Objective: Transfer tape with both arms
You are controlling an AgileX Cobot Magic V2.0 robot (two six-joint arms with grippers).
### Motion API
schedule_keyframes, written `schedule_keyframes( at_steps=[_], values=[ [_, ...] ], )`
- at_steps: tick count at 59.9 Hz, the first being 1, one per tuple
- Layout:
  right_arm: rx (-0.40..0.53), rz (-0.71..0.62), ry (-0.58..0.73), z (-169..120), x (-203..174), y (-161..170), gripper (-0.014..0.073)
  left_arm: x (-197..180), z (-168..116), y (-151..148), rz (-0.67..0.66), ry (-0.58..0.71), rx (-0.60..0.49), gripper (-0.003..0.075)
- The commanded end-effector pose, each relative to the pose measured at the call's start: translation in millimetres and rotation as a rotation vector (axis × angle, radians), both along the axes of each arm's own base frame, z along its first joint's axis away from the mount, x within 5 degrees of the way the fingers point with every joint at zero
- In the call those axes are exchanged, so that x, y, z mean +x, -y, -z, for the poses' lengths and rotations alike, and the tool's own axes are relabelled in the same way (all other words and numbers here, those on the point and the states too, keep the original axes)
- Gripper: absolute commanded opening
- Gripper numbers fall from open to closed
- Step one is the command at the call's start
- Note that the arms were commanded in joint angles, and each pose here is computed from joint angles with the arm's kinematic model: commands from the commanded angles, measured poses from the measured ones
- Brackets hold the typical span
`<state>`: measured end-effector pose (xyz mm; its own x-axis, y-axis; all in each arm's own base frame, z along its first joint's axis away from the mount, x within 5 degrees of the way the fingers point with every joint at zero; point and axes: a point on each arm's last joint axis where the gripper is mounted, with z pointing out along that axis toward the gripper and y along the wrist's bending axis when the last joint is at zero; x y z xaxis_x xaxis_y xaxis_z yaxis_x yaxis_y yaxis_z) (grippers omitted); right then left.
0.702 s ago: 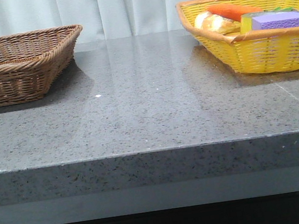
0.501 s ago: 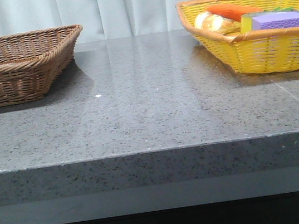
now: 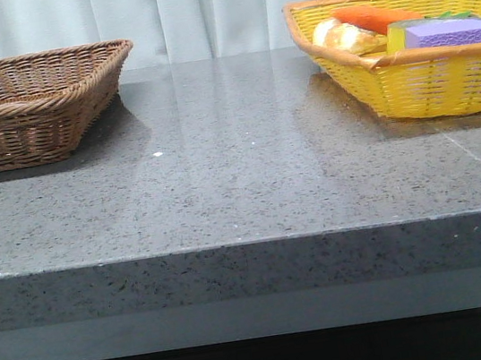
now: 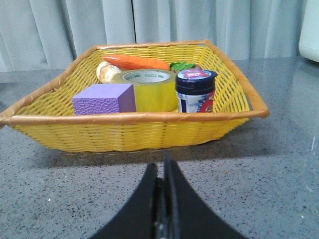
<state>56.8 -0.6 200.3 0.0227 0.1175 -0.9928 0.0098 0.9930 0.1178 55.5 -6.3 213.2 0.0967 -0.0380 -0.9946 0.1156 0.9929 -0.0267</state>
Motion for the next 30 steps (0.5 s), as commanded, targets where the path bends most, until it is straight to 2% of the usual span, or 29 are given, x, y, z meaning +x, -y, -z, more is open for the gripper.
schedule_keyframes(
  at_steps=[1, 17, 25, 30],
  values=[
    [-0.011, 0.009, 0.115, -11, -3, 0, -0.0067, -3, -8, 0, 0.005, 0.108, -0.022, -0.0020],
    [0.000, 0.008, 0.121, -15, -4, 0, -0.0067, -6, -23, -1, 0.002, 0.210, -0.035, -0.0020],
    [0.002, 0.004, 0.123, -35, -9, 0, -0.0067, -12, -43, -2, 0.004, 0.244, -0.039, -0.0020],
    [-0.004, 0.003, 0.123, -52, -14, 0, -0.0067, -19, -67, -2, 0.006, 0.278, -0.043, -0.0020]
  ],
)
